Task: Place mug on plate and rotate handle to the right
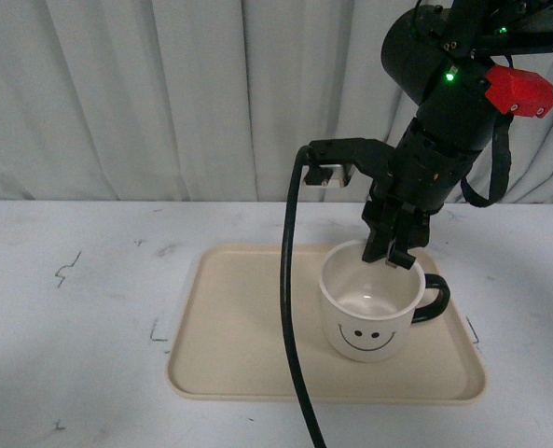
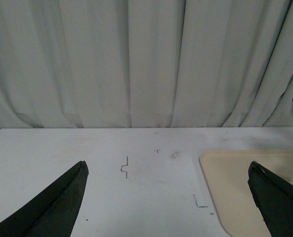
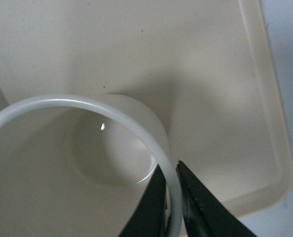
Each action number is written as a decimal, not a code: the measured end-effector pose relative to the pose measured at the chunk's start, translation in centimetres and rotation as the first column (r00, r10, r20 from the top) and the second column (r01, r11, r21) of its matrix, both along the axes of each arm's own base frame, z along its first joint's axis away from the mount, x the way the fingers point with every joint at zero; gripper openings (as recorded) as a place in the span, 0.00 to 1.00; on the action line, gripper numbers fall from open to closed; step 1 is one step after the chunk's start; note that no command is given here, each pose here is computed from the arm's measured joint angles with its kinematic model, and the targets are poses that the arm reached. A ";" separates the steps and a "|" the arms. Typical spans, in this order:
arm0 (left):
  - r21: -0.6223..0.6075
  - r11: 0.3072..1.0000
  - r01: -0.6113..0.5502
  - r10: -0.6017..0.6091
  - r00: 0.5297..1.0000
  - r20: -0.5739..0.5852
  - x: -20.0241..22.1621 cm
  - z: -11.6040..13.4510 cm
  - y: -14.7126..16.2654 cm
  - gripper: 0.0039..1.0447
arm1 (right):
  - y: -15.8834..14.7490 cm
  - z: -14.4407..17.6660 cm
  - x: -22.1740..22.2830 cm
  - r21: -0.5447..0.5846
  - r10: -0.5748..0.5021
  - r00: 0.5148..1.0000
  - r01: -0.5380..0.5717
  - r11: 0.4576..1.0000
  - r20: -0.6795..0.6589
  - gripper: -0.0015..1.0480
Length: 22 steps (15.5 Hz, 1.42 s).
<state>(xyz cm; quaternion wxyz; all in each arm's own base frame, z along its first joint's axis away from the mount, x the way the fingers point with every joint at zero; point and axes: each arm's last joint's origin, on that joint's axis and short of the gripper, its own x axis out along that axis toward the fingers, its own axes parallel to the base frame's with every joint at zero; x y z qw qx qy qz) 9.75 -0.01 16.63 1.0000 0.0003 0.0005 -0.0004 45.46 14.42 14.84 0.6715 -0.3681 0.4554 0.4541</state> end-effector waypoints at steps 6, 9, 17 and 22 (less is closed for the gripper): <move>0.000 1.000 0.000 0.000 1.000 0.000 0.0 0.0 0.0 0.94 | -0.5 2.9 1.1 0.045 -0.015 0.984 0.007 0.999 0.175 0.69; 0.000 1.000 0.000 0.000 1.000 0.000 0.0 0.0 0.0 0.94 | -1.2 7.9 -0.4 0.131 -0.100 0.929 0.056 0.990 0.357 0.96; 0.000 1.000 -0.001 0.001 1.000 0.000 0.0 0.0 0.0 0.94 | -9.7 6.3 -13.0 0.914 -0.938 0.129 0.214 0.344 0.323 0.19; 0.000 1.000 -0.001 0.001 1.000 0.000 0.0 0.0 0.0 0.94 | -12.3 3.2 -20.8 0.906 -0.944 0.156 0.271 0.325 0.292 0.02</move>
